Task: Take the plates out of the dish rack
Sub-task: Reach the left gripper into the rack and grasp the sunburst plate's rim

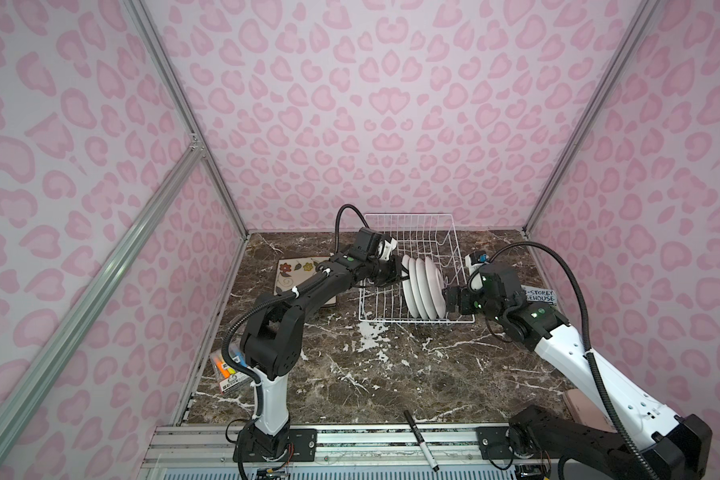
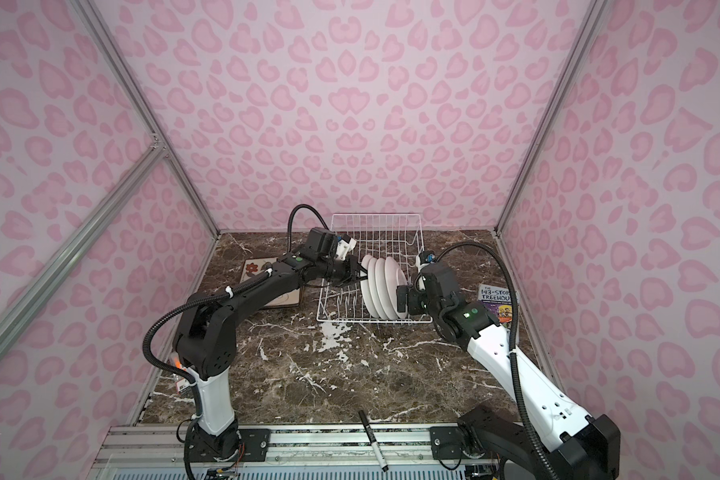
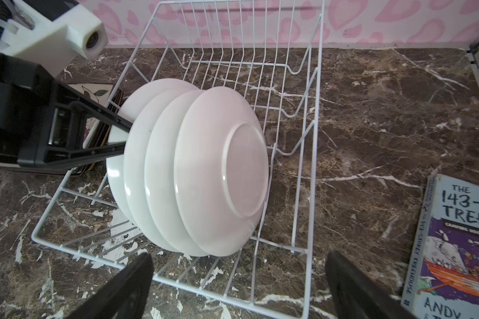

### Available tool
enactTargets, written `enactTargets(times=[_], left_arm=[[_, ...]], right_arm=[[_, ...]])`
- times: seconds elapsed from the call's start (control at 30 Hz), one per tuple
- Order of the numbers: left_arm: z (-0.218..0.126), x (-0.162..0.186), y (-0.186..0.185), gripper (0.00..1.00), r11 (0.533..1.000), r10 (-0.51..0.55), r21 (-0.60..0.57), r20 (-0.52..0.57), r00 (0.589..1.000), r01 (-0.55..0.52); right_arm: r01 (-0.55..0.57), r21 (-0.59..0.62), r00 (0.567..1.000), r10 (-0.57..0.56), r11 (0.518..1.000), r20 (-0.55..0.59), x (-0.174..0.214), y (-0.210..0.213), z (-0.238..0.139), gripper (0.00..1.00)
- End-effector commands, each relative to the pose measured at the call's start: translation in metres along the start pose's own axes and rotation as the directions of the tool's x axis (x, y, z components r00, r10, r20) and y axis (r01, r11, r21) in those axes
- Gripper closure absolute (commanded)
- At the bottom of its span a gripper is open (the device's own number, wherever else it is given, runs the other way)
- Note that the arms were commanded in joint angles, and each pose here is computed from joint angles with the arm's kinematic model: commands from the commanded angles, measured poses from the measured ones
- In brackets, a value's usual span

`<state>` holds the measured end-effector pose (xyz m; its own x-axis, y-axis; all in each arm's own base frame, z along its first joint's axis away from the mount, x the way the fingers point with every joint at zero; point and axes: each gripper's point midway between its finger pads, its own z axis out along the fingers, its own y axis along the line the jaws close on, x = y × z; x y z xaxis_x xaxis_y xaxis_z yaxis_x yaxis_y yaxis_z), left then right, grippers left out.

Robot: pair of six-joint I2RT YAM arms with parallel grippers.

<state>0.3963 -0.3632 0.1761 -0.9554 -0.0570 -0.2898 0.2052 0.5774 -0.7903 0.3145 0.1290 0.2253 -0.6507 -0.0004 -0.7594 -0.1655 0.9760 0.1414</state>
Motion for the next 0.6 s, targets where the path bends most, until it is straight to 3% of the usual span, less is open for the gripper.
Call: enactTargets(times=[0.0, 0.57], left_arm=[[0.007, -0.006, 0.023, 0.96, 0.995, -0.037, -0.090, 0.036, 0.999, 0.040], [0.018, -0.022, 0.017, 0.96, 0.996, -0.075, -0.043, 0.065, 0.995, 0.078]], right_arm=[[-0.012, -0.009, 1.000, 0.012, 1.000, 0.024, -0.006, 0.000, 0.000, 0.01], [-0.025, -0.009, 0.999, 0.025, 1.000, 0.034, -0.010, -0.005, 0.000, 0.01]])
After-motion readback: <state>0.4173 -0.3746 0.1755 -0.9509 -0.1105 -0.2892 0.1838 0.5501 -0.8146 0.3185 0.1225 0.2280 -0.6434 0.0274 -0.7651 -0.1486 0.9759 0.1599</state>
